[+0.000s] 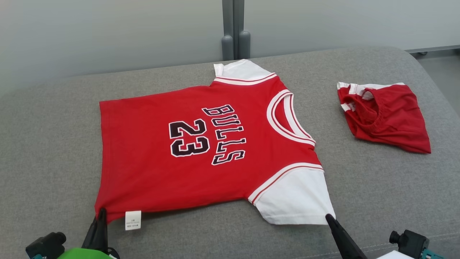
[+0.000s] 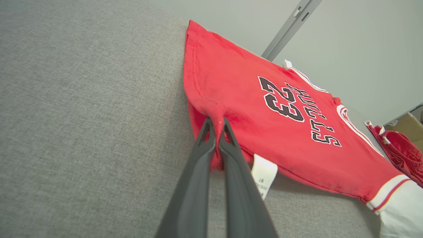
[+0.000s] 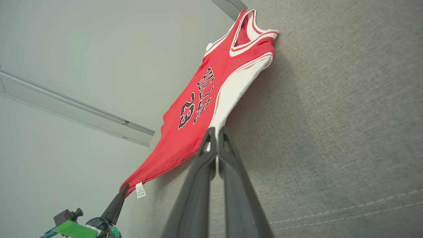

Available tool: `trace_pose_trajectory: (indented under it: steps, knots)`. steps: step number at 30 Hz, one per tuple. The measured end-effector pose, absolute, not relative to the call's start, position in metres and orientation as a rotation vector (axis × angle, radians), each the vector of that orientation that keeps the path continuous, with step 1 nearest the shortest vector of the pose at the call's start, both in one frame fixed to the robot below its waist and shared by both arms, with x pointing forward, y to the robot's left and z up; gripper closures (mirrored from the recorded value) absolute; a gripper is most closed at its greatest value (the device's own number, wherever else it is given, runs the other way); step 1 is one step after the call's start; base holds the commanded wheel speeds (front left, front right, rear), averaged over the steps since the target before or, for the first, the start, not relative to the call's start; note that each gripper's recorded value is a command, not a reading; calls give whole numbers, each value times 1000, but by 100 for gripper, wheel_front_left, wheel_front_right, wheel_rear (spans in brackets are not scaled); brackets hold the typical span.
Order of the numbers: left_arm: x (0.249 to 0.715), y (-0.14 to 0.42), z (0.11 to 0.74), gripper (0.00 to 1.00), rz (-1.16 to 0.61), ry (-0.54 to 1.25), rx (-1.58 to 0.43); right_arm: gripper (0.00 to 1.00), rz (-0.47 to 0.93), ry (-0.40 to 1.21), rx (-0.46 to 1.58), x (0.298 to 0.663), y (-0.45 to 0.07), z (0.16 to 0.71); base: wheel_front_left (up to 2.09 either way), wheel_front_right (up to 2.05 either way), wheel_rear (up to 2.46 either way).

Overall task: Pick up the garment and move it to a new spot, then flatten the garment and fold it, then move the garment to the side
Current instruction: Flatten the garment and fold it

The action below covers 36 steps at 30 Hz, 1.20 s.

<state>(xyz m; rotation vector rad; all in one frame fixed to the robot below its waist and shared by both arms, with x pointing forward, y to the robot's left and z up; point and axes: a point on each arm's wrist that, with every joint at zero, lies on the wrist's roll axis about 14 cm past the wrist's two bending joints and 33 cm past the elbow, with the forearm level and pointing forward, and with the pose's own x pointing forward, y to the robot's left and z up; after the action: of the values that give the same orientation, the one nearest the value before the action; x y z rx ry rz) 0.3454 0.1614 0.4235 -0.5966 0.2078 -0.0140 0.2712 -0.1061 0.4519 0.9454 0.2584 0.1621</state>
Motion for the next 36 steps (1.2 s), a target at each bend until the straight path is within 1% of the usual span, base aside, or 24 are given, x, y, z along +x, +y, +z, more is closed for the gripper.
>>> trace_pose_trajectory:
  steps: [8,16,20,21,22,23,24,25,26,27,28,36]
  knots:
    - [344,170,421,100,-1,212,-579,100,176,309,943,265,-101,444,0,0,0]
    - [335,160,407,100,-11,267,-582,100,92,398,878,254,-124,408,0,0,0]
    - [331,158,400,100,-5,291,-582,100,83,432,847,251,-123,397,0,0,0]
    - [331,157,399,98,-8,294,-579,98,83,432,849,253,-122,396,0,0,0]
    - [330,157,398,93,-9,299,-576,84,83,430,853,255,-120,396,0,0,0]
    - [329,156,396,85,-10,306,-573,73,84,428,857,257,-118,396,0,0,0]
    - [328,155,394,70,-10,317,-572,57,86,427,858,259,-117,396,0,0,0]
    - [328,155,394,63,-10,317,-572,52,86,427,858,259,-117,396,0,0,0]
    - [326,154,391,45,-11,332,-571,21,86,430,857,259,-116,395,0,0,0]
    - [325,154,389,14,-10,337,-569,6,84,435,853,259,-115,393,0,0,0]
    - [322,155,385,0,-3,357,-567,0,73,449,847,259,-115,389,0,0,0]
    - [314,162,373,0,29,402,-557,0,38,497,830,250,-120,372,0,0,0]
